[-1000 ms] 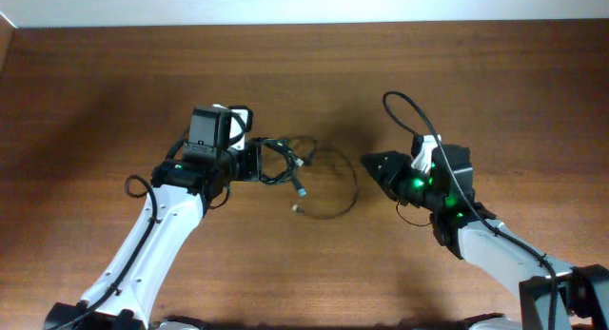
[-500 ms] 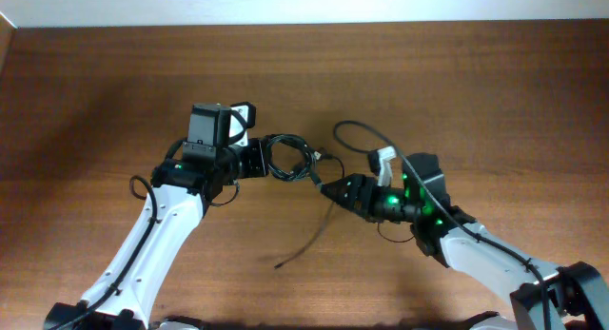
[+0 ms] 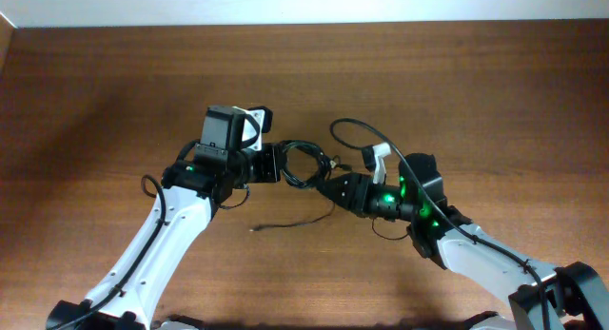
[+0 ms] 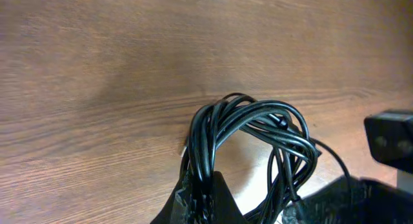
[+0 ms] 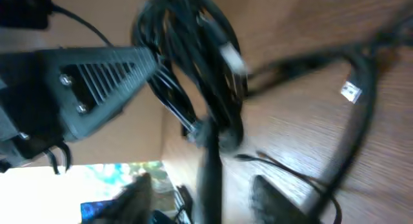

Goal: Untangle cables

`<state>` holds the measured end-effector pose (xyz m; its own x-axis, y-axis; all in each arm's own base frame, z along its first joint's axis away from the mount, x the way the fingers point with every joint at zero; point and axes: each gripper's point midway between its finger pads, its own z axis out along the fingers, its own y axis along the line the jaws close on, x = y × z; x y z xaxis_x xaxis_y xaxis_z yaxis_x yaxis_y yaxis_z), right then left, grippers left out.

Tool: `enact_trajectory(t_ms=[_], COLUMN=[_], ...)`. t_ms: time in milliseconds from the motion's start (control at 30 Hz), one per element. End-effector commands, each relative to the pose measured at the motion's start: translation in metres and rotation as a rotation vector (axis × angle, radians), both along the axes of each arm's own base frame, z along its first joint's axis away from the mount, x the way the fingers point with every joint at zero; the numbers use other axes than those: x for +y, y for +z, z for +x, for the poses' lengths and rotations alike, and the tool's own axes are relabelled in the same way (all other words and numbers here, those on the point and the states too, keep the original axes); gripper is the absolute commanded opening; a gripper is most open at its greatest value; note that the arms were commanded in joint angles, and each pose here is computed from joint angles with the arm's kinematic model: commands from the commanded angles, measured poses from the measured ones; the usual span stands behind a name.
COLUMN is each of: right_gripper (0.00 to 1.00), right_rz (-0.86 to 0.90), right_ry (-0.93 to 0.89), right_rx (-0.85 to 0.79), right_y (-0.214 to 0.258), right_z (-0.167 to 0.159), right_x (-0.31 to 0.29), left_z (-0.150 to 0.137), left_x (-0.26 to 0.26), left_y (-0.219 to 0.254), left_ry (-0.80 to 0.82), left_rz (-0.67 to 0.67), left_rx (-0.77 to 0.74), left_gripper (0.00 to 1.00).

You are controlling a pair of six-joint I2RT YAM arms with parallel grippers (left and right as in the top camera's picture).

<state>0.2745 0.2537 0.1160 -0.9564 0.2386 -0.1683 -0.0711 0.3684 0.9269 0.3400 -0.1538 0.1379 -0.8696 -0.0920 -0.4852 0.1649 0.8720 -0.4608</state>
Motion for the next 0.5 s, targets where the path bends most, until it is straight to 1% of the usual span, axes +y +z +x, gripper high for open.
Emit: enact_trajectory(t_ms=[0,100,167,233,300,367,433,467], right_gripper=[0.59,0.69,0.83,0.87,0.89,0.88,0.86,0.83], right_rz=[-0.073,-0.170,-0.236,-0.285,-0.260,-0.183,-0.093,-0.073], right_ry=[-0.031,-0.096,-0.151,-0.205,-0.190,-0.099,-0.012,0.004], right_rx=[0.113,0.209,0.239,0.240,0.220,0.150,0.087,0.072], right_y=[-0.025,-0.051,-0.064,-0.072,-0.066,-0.048,-0.027,-0.022], right_z=[-0.007,-0.012,-0.011,-0.005,-0.004,-0.006,-0.009,-0.010], right_x=[-0.007,-0.021,-0.031,-0.040,-0.036,-0.022,-0.008,-0.005], left_z=[0.023,0.028,0.029,0.028,0.028,0.027,0.026,0.025], left_x=[0.040,0.060,0.062,0.060,0.059,0.059,0.055,0.051], left_y=[0.005,0.005,0.006,0.007,0.007,0.007,0.007,0.008], left_ry=[0.169,0.221,0.217,0.206,0.204,0.204,0.188,0.173], left_rz=[0.144,0.144,0.108,0.084,0.082,0.083,0.065,0.045], left_rx=[-0.072,-0.067,-0.057,-0.051,-0.050,-0.047,-0.043,-0.039], left_gripper=[0.00,0.00,0.00,0.00,0.00,0.00,0.00,0.00])
